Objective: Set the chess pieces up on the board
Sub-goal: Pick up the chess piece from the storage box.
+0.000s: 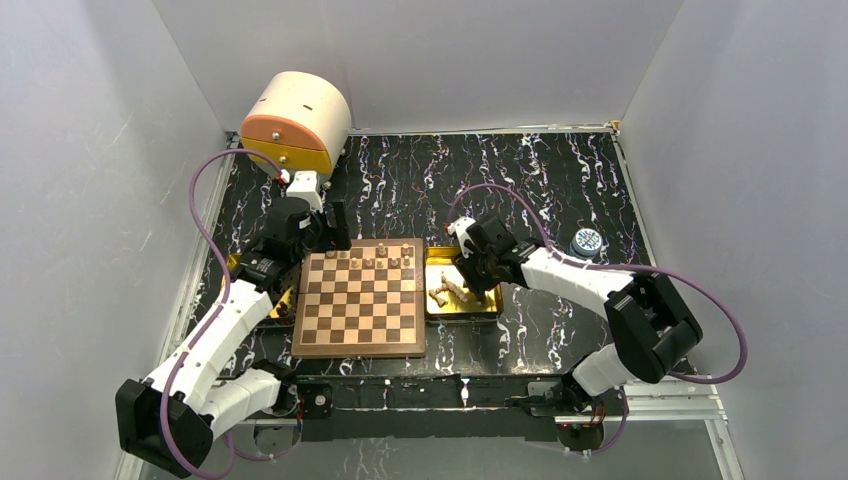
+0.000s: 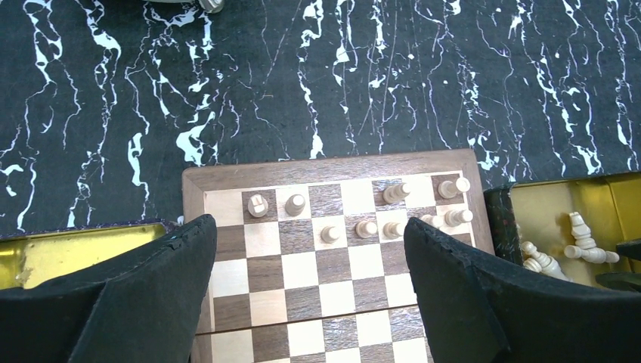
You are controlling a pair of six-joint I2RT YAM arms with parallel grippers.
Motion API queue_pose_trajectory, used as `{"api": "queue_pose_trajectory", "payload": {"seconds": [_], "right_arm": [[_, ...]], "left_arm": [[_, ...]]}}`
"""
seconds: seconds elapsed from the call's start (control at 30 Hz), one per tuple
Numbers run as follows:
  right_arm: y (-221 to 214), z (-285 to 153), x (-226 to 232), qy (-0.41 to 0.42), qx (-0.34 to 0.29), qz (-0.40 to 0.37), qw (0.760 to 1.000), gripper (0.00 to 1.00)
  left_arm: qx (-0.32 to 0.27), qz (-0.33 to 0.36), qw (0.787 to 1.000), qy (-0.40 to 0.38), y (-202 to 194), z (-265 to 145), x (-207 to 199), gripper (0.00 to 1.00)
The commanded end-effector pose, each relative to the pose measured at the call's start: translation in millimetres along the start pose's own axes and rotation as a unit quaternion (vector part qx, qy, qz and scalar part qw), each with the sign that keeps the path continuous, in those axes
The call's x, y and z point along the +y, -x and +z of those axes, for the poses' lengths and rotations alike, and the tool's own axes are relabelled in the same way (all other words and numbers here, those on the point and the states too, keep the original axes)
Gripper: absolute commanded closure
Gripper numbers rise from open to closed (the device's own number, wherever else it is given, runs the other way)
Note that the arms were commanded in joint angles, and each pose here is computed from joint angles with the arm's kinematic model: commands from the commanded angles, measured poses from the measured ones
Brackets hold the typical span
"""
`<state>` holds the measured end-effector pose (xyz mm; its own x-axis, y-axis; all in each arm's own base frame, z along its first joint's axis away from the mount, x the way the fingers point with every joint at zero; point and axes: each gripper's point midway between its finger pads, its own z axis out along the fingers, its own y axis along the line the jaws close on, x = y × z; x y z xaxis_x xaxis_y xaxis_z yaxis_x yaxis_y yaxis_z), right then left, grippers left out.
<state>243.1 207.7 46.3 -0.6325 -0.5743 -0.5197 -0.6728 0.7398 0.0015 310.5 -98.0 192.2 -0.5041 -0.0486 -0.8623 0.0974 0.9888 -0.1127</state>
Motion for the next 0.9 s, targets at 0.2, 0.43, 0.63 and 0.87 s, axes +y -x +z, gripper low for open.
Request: {"api": "queue_pose_trajectory", "payload": {"seconds": [0.2, 0.43, 0.63, 0.87], "right_arm": [[-0.6, 15.1, -9.6, -0.003, 0.005, -0.036, 0.999, 0.5], [-8.3, 19.4, -11.2, -0.005, 0.019, -0.042, 0.999, 0.56], [-6.7, 19.0, -10.6, -0.003, 0.016, -0.043, 0.999, 0.67], [10.5, 4.9, -5.2, 0.01, -0.005, -0.038, 0.999, 0.79]], "left_arm": [[-0.026, 0.003, 1.0, 0.007, 12.0, -11.8, 4.0, 0.08], [-0.027, 0.003, 1.0, 0.004, 12.0, -11.1, 3.1, 0.08], [-0.024, 0.002, 1.0, 0.001, 9.9, -9.4, 1.7, 0.08], [-0.02, 0.0, 1.0, -0.012, 5.2, -7.5, -2.9, 0.07]]}}
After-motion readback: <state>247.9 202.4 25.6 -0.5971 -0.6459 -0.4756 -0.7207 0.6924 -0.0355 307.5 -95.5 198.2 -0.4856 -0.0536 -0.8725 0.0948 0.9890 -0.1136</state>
